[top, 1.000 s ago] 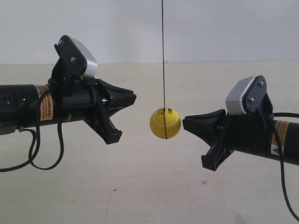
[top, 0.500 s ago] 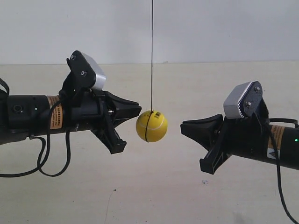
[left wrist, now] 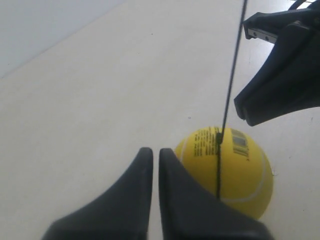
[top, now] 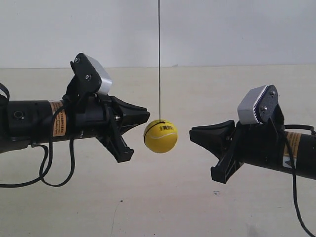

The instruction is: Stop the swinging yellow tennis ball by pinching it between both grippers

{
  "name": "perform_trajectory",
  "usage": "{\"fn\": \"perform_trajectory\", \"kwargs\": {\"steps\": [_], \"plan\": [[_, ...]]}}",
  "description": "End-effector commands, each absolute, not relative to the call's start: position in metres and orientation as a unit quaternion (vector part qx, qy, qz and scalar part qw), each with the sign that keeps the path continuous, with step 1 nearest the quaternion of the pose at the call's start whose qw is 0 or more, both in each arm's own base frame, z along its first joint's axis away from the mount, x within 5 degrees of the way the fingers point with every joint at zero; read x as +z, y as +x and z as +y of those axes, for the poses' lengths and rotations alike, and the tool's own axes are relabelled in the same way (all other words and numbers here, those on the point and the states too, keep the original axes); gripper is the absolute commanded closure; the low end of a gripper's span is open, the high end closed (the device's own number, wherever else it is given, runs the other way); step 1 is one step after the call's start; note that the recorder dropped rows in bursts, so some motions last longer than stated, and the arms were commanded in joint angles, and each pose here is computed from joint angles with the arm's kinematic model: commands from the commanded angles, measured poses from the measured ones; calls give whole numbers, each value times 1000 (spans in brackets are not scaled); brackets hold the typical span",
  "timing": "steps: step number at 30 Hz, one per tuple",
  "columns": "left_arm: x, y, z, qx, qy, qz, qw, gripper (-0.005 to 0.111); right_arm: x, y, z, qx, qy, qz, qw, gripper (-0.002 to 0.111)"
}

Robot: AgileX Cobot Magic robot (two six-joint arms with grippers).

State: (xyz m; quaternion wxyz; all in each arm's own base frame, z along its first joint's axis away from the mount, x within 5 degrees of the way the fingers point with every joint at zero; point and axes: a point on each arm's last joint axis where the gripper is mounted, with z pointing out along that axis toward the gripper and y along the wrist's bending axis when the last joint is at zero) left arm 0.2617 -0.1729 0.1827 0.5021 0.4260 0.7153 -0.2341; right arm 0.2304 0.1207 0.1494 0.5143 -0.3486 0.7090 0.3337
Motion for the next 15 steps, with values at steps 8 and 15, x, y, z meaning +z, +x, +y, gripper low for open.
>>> {"fn": "perform_trajectory", "kwargs": {"steps": [8, 15], "plan": [[175, 261, -177, -249, 431, 711, 496, 102, 151, 228, 123, 347, -355, 699, 514, 108], [170, 261, -178, -255, 435, 709, 494, 102, 151, 228, 123, 348, -354, 700, 513, 108]]}}
